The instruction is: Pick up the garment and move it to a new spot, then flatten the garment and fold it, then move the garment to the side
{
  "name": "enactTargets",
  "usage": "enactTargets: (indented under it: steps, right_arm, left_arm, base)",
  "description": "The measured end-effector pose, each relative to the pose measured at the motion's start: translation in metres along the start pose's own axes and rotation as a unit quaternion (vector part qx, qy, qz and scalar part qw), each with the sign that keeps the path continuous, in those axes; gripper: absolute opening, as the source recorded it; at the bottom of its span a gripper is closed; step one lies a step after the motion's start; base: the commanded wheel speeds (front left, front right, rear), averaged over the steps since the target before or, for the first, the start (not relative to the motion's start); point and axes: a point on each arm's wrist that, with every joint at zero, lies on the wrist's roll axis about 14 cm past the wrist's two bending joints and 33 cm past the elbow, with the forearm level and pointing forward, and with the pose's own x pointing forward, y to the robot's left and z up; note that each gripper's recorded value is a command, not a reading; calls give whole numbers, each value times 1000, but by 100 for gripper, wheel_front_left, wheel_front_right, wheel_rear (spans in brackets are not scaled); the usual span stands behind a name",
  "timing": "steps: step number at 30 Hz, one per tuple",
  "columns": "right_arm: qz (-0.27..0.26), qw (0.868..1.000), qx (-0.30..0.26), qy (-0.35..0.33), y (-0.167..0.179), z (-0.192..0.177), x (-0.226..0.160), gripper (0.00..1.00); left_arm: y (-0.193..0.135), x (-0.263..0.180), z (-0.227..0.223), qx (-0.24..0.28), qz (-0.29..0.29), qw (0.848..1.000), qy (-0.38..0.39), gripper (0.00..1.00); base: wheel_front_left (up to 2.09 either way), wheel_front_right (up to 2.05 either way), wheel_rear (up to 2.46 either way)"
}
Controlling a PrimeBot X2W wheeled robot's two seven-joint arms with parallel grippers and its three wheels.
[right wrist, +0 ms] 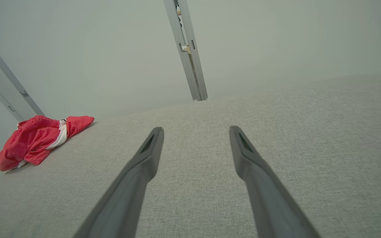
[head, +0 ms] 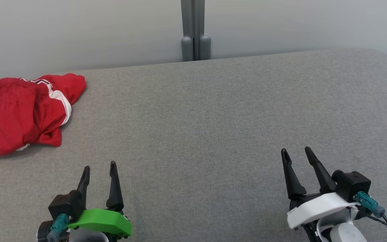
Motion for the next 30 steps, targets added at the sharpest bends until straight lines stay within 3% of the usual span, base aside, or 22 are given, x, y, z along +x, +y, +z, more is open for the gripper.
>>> enactTargets:
  steps: [30]
  right_arm:
    - [13, 996, -86, -6, 1, -1, -7, 100]
  left_arm:
    - [-7, -5, -1, 78, -9, 997, -17, 100]
  base:
    - [0, 0, 0]
